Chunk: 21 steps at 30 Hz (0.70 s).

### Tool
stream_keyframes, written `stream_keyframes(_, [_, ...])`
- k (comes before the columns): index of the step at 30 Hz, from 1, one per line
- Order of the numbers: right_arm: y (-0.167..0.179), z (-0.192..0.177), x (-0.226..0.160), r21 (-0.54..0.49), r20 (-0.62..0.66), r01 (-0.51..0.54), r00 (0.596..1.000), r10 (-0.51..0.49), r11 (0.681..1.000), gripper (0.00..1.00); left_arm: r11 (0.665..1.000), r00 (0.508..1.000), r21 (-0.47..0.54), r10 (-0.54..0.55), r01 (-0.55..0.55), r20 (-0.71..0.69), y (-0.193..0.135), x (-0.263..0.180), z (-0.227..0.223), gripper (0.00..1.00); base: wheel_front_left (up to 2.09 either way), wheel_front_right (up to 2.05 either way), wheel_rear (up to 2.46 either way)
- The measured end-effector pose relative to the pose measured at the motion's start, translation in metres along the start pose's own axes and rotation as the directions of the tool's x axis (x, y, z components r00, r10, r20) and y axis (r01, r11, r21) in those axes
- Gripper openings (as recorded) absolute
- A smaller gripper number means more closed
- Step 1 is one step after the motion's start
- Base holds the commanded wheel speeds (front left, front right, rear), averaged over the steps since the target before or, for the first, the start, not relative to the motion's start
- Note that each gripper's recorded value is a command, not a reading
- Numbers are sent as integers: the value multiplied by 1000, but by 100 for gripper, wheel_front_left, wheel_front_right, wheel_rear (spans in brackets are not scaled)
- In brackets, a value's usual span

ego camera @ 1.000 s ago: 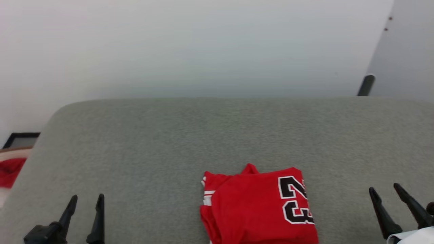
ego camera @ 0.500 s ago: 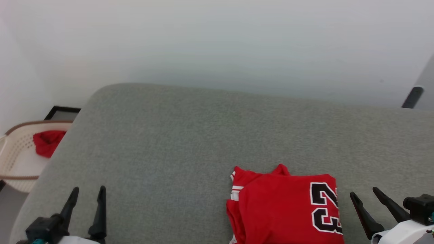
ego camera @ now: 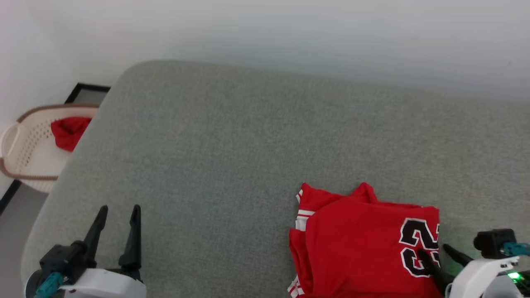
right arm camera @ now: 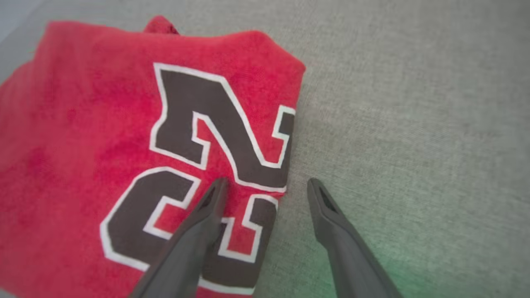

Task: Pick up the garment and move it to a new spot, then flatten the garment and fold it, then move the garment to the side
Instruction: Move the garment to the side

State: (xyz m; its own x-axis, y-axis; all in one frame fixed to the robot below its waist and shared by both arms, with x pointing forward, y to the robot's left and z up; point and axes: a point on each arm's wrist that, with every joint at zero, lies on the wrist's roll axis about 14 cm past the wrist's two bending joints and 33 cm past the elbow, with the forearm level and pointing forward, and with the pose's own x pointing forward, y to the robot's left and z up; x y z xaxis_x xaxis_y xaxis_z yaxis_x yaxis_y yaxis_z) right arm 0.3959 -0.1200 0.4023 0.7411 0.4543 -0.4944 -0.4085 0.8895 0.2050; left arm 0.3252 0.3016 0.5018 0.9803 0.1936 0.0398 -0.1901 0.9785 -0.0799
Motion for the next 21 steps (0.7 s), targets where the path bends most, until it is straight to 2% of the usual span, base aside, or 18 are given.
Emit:
stream_keyframes(9, [6,-20,23,55,-180,-44,982,53,998,100,1000,999,1,11,-11,-39,2,6,-11,100,0,0,0])
stream_keyframes(10, [7,-21,24,50,-203,-48,978,58,998,81,1000,999,-1,13,-13,-40,2,6,-12,100,0,0,0])
stream_keyframes(11, [6,-21,25,42,-220,-51,974,60,998,8,1000,999,-2,15,-15,-41,2,6,-12,100,0,0,0])
stream_keyframes(12, [7,-22,25,37,-231,-56,971,63,998,0,1000,999,-2,17,-17,-43,3,6,-13,100,0,0,0])
stream_keyframes(21, [-1,-7,24,-2,-240,-56,969,54,998,0,1000,999,-12,16,-17,-43,1,5,-13,100,0,0,0])
